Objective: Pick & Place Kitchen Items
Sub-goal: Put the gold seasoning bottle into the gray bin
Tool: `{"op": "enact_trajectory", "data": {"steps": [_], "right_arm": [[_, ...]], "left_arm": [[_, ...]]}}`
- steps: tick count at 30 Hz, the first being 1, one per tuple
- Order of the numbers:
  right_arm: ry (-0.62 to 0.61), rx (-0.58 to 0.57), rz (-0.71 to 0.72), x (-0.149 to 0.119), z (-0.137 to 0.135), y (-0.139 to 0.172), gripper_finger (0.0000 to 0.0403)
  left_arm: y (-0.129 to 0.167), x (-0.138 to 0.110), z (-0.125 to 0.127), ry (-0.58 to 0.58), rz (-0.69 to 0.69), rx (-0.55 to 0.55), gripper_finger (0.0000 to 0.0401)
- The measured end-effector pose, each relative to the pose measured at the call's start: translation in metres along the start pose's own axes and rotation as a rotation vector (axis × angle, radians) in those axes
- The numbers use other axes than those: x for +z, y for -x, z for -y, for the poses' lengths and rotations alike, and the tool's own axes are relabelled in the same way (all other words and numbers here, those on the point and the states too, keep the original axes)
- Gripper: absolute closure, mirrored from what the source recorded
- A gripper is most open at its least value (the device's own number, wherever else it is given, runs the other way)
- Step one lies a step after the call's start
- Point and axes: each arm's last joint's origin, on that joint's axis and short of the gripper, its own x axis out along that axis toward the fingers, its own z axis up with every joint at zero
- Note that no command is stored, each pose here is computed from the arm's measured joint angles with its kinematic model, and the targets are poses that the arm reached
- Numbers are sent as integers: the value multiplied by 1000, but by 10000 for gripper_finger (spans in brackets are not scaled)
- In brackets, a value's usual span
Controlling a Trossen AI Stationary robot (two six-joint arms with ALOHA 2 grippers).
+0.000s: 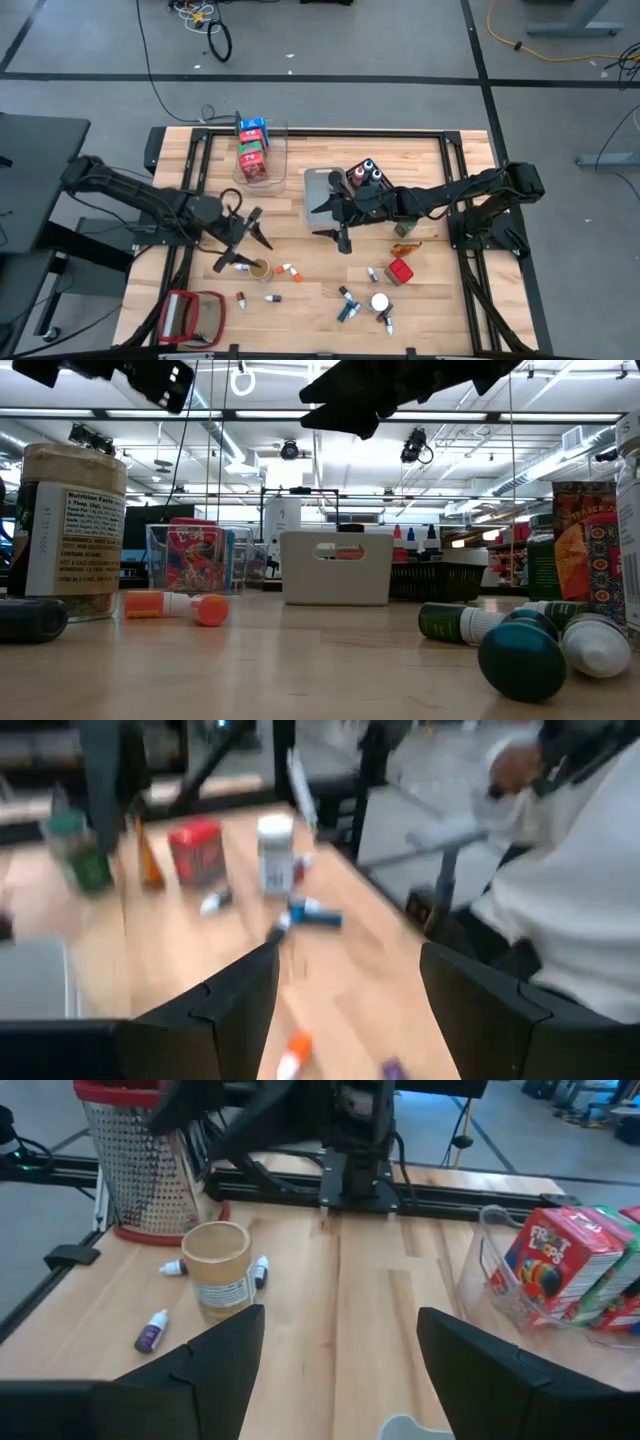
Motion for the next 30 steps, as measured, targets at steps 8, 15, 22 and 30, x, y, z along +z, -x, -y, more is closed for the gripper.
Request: {"op": "enact_trajectory", "data": {"steps": [8, 15, 22, 30], "right_arm": [[-75, 3, -7, -1, 0, 0, 129], [-142, 3, -7, -1, 0, 0, 129], [-165, 0, -7, -1, 0, 0, 129], [-165, -43, -4, -1, 1, 0, 129]], "left_arm": [[-17, -12, -3, 24, -89, 104, 96], [-34, -31, 1, 23, -225, -53, 66], [-47, -52, 8, 22, -390, -69, 72], [-56, -68, 8, -47, -494, -30, 74]]}}
